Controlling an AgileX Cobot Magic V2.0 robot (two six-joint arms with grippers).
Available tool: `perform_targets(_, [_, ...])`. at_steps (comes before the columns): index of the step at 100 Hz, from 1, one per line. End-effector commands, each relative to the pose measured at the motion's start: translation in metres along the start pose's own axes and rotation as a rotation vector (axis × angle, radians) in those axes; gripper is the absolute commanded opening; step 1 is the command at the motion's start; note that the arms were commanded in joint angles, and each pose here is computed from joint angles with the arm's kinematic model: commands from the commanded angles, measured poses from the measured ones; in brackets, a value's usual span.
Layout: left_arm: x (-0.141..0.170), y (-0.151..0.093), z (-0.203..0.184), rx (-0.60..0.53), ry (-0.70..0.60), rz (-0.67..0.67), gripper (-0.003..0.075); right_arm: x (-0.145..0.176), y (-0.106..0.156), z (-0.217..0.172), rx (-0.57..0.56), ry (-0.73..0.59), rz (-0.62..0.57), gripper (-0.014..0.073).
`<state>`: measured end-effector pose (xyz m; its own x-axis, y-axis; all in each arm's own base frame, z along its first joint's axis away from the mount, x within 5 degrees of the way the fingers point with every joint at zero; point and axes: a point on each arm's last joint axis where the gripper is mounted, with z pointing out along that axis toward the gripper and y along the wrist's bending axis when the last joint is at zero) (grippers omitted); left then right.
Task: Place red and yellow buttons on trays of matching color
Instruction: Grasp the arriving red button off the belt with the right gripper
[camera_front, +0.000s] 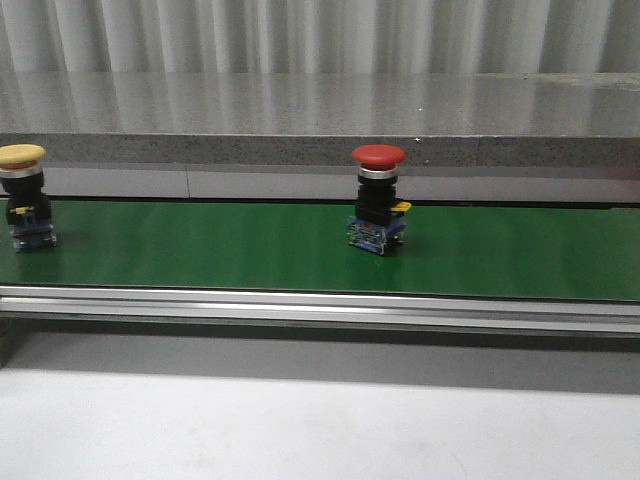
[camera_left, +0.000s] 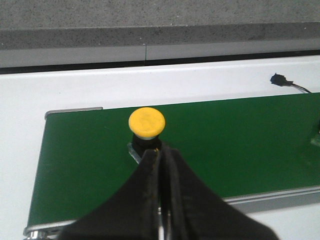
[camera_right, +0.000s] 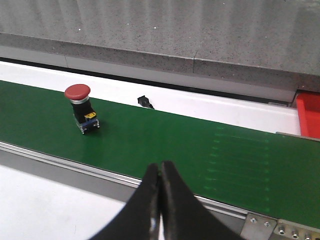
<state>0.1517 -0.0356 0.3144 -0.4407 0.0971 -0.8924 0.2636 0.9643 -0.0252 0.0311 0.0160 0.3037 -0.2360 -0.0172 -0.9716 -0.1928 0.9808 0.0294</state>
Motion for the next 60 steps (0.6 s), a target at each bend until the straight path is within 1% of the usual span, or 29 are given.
perform_targets(1, [-0.005,-0.003,-0.018,0.003,-0.119,0.001,-0.0020,-0.013,0.000,-0.001,-0.004,-0.064,0.026,-0.0064])
perform_targets(14, [0.009,-0.004,-0.033,0.004,-0.155,0.005,-0.0020,-0.022,0.001,0.006,-0.044,0.004,0.038,-0.0064])
perform_targets(27, [0.017,-0.005,-0.043,0.005,-0.186,0.006,-0.0020,-0.038,0.002,0.025,-0.095,0.120,0.033,-0.0064])
perform_targets(34, [0.019,-0.006,-0.046,0.007,-0.199,0.005,-0.0020,-0.048,0.003,0.039,-0.112,0.187,0.032,-0.0035])
perform_targets(39, [0.019,-0.006,-0.047,0.007,-0.201,0.005,-0.0020,-0.054,0.003,0.051,-0.117,0.237,0.022,0.0033])
perform_targets(41, [0.019,-0.006,-0.047,0.007,-0.202,0.006,-0.0020,-0.057,0.002,0.057,-0.119,0.259,0.016,0.0076])
perform_targets(44, [0.019,-0.006,-0.047,0.007,-0.202,0.006,-0.0020,-0.060,0.002,0.064,-0.123,0.287,0.019,0.0163])
perform_targets(46, [0.019,-0.006,-0.047,0.007,-0.202,0.006,-0.0020,-0.062,0.003,0.069,-0.129,0.308,0.023,0.0202])
perform_targets(51, [0.019,-0.006,-0.047,0.007,-0.202,0.006,-0.0020,-0.067,0.003,0.081,-0.136,0.347,0.024,0.0367])
perform_targets(53, [0.019,-0.006,-0.047,0.007,-0.202,0.006,-0.0020,-0.069,0.003,0.087,-0.138,0.361,0.025,0.0409])
perform_targets(56, [0.019,-0.006,-0.047,0.007,-0.202,0.006,-0.0020,-0.073,0.003,0.094,-0.141,0.375,0.027,0.0503])
perform_targets(58, [0.019,-0.006,-0.047,0.007,-0.202,0.006,-0.0020,-0.074,0.003,0.099,-0.143,0.392,0.028,0.0552])
perform_targets(60, [0.019,-0.006,-0.047,0.007,-0.202,0.006,-0.0020,-0.076,0.003,0.104,-0.147,0.404,0.025,0.0582])
